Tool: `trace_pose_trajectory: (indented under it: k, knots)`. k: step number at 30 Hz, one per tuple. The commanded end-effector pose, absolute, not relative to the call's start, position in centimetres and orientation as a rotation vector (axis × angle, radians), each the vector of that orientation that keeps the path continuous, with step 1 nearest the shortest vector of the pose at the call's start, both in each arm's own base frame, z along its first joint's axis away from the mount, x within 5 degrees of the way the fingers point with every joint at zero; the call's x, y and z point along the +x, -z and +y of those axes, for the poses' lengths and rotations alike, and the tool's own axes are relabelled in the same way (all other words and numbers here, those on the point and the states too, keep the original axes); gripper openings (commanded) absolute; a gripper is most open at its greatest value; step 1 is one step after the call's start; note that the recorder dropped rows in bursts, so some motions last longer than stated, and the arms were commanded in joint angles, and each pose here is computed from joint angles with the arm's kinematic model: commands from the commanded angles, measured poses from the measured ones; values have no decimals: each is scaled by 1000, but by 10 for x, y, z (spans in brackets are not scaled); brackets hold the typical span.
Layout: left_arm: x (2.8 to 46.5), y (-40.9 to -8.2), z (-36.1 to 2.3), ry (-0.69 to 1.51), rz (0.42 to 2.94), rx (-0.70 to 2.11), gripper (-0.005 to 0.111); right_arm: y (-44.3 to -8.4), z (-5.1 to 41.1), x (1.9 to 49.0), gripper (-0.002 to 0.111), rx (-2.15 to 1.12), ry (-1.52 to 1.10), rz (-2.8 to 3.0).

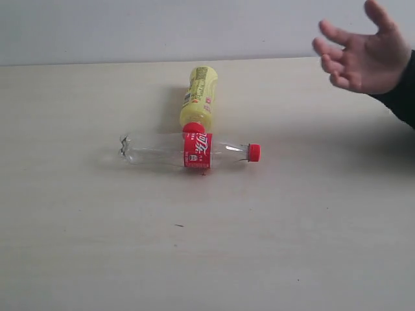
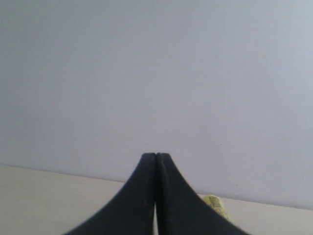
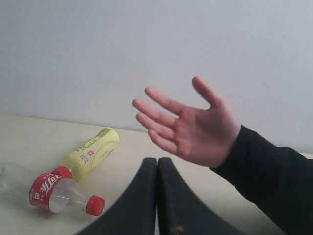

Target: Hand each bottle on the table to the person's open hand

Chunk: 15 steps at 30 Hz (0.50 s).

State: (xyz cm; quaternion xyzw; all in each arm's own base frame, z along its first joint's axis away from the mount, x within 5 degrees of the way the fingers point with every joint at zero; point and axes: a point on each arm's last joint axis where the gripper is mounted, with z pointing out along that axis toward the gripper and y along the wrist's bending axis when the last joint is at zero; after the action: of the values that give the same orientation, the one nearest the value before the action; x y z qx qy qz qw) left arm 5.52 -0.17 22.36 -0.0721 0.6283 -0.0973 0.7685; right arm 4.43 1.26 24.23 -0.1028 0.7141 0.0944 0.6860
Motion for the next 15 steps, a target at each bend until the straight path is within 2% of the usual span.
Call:
trace_pose_trajectory:
  k: [1,8,15]
  knots:
    - [54,-226,-2,280,1329,-192,0,-242,13,45,0,-227,-210,1587]
    - [51,-241,-6,342,1176,-145,0,-241,13,45,0,-228,-210,1592]
    - [72,-238,-9,361,1273,-145,0,-241,13,45,0,-228,-210,1592]
